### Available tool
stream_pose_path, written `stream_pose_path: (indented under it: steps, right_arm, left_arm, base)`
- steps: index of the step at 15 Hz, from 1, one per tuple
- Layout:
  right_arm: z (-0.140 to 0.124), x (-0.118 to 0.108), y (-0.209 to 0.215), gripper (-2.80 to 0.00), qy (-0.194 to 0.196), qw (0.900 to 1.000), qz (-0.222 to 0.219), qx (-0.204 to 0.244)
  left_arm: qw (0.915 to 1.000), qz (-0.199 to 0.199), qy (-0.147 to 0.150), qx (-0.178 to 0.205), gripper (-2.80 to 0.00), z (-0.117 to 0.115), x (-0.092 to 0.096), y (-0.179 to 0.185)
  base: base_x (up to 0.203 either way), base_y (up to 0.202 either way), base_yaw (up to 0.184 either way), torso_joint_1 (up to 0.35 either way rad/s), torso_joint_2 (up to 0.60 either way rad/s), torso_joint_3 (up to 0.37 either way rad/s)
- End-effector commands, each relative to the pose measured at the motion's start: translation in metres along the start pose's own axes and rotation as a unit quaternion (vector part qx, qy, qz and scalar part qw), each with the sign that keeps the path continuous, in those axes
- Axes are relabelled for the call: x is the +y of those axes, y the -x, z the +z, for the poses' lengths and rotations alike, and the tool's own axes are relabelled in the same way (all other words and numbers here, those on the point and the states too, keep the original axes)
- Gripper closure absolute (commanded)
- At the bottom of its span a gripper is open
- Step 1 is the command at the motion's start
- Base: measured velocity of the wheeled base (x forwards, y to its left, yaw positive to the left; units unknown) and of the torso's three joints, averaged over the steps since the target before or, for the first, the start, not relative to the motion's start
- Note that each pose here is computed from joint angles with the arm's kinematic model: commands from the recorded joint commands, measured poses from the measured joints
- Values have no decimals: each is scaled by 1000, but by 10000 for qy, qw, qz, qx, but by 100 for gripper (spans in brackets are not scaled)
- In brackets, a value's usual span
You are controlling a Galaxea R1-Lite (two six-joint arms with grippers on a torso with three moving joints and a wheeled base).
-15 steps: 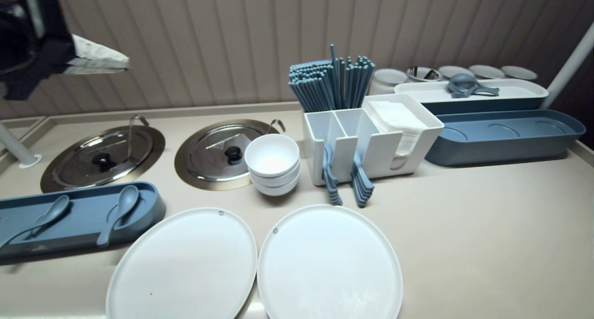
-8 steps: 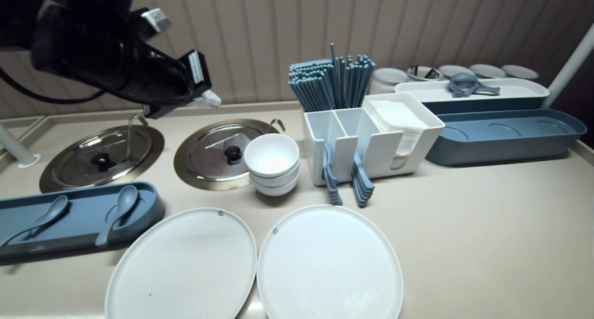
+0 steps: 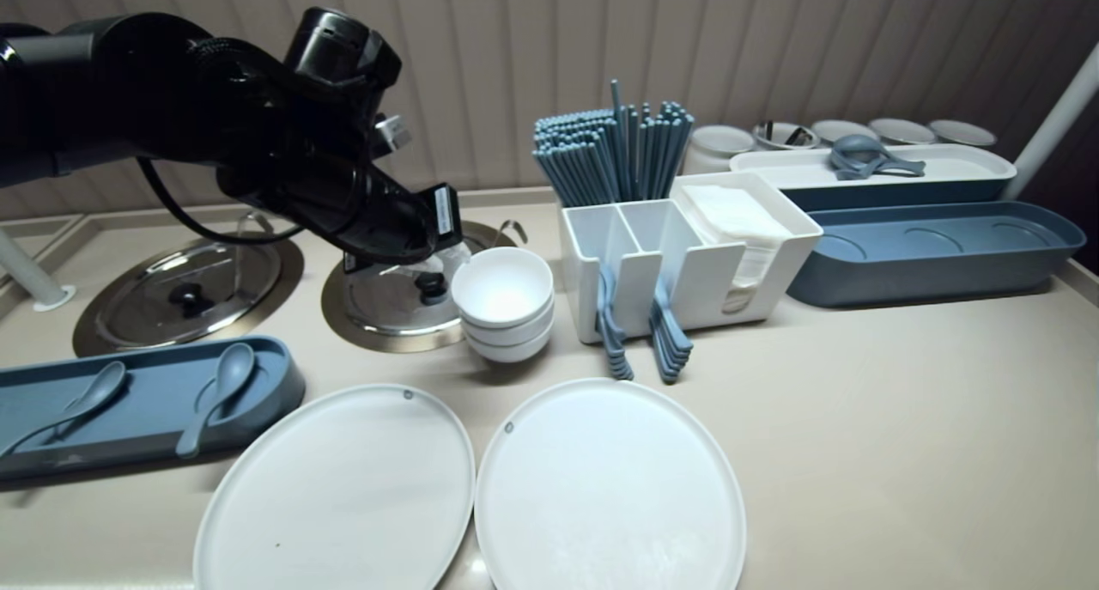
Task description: Pick the bowl and place it on the plate
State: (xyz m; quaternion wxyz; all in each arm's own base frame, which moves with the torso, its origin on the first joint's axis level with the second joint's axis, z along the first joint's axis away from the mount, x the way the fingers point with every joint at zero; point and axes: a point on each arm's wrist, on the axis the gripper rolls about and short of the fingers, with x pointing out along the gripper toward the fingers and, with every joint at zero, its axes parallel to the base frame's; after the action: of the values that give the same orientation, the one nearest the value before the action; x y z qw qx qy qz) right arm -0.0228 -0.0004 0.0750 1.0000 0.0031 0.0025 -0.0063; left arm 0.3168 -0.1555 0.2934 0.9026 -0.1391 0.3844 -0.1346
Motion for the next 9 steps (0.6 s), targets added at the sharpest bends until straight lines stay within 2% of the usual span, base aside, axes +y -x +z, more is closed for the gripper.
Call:
stream_pose_path:
  steps: [1,7,9]
  right_arm:
    - [0,0,0,0,1,10000,-2,5]
    - [0,0,0,0,-7,10000,-6,5]
    - [0,0,0,0,-7,10000,-6,5]
  left_arm:
    - [9999,60,-15,129,-280,-2,1,-10]
    - [9992,205,-65,331,-280,-7,3,-32]
    - [9984,412,-78,371,-280,-9,5,-46]
  base:
    - [0,0,0,0,0,0]
    - [0,0,0,0,0,0]
    - [0,0,0,0,0,0]
